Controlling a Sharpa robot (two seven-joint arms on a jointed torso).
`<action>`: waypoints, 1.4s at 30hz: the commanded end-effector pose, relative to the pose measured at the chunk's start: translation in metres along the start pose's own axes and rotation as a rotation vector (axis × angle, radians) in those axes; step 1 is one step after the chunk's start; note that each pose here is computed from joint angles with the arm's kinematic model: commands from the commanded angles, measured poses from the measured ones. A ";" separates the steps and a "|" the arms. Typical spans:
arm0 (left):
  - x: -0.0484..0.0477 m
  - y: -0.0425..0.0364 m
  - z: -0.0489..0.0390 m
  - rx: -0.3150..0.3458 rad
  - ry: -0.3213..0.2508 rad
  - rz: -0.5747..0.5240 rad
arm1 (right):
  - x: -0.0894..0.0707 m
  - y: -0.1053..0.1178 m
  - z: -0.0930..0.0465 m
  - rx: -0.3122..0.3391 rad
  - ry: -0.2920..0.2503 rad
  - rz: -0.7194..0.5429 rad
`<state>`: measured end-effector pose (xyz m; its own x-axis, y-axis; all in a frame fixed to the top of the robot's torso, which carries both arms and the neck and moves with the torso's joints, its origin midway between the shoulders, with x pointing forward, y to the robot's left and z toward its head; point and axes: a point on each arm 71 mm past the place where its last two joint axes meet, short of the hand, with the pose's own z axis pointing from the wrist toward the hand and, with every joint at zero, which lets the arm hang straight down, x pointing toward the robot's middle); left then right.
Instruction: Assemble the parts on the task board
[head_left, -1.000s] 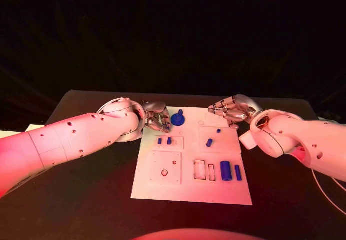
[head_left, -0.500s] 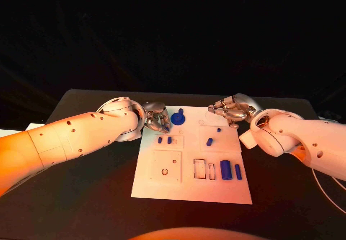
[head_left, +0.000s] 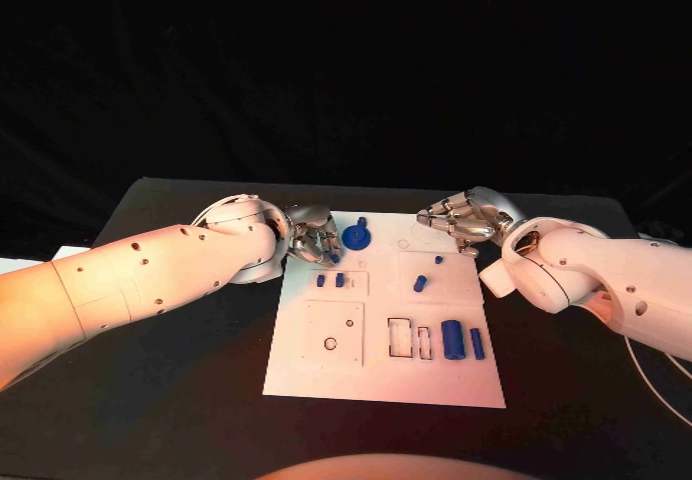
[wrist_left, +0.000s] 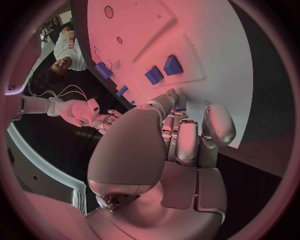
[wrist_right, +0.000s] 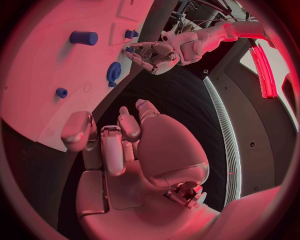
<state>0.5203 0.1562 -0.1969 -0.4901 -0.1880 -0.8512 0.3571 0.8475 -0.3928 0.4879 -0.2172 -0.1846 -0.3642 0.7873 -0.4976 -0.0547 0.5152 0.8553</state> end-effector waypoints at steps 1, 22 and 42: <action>0.0033 -0.0006 0.0003 -0.004 0.028 -0.001 | 0.002 0.001 0.000 -0.011 0.015 -0.007; 0.0011 0.0078 -0.0023 -0.037 0.016 -0.020 | -0.002 -0.002 0.001 0.010 -0.020 -0.032; -0.0295 0.0443 -0.0320 0.077 -0.324 -0.815 | -0.005 -0.006 -0.003 -0.102 0.082 -0.685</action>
<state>0.5238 0.2123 -0.1870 -0.4459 -0.6702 -0.5933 0.1080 0.6178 -0.7789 0.4900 -0.2284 -0.1847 -0.3140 0.4591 -0.8310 -0.2868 0.7885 0.5440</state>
